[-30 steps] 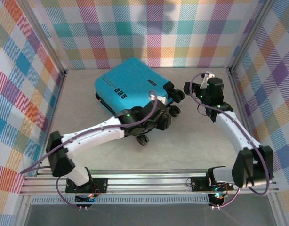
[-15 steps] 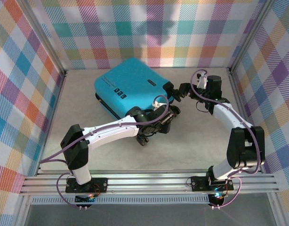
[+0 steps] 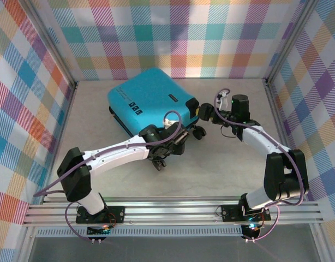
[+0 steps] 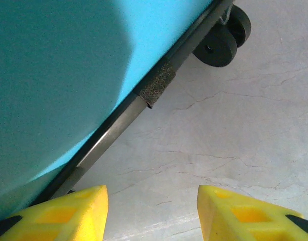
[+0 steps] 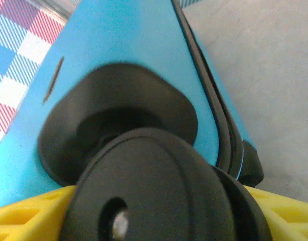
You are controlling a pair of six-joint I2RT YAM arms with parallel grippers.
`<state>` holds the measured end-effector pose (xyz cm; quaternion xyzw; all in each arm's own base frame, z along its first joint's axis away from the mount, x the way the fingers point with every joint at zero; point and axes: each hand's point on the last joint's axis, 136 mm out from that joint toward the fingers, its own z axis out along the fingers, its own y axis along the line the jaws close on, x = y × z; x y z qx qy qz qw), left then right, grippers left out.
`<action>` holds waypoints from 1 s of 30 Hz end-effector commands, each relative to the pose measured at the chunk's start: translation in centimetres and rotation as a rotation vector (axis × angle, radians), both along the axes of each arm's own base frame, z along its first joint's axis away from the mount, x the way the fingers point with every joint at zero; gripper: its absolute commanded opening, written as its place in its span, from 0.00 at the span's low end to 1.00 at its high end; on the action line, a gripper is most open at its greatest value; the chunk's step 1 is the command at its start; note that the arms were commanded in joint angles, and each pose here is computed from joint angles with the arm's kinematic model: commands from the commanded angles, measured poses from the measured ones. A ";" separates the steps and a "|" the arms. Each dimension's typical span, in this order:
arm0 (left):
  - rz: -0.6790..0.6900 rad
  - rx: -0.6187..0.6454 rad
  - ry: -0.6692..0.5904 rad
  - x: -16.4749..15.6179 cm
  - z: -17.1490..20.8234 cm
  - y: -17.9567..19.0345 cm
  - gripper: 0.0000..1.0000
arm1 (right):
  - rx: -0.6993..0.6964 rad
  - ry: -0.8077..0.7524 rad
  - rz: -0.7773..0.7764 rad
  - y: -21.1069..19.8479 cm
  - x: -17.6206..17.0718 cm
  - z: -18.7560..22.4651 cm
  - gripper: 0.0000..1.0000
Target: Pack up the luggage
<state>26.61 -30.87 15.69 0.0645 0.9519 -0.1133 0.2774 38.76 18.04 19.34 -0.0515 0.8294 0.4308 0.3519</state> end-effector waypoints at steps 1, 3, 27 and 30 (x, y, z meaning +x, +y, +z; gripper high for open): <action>0.109 0.079 -0.042 1.0 0.8 4.8 0.50 | 0.029 -0.013 0.052 1.0 -1.4 1.1 0.76; 0.130 0.096 -0.049 1.1 0.9 6.2 0.50 | 0.030 -0.022 0.054 1.3 -1.8 1.2 0.76; 0.208 0.080 -0.176 2.8 9.2 15.1 0.51 | 0.043 0.012 0.136 5.3 -4.6 0.0 0.69; 0.121 0.025 -0.186 2.8 10.5 11.9 0.52 | 0.017 0.027 0.115 5.4 -4.3 -1.0 0.69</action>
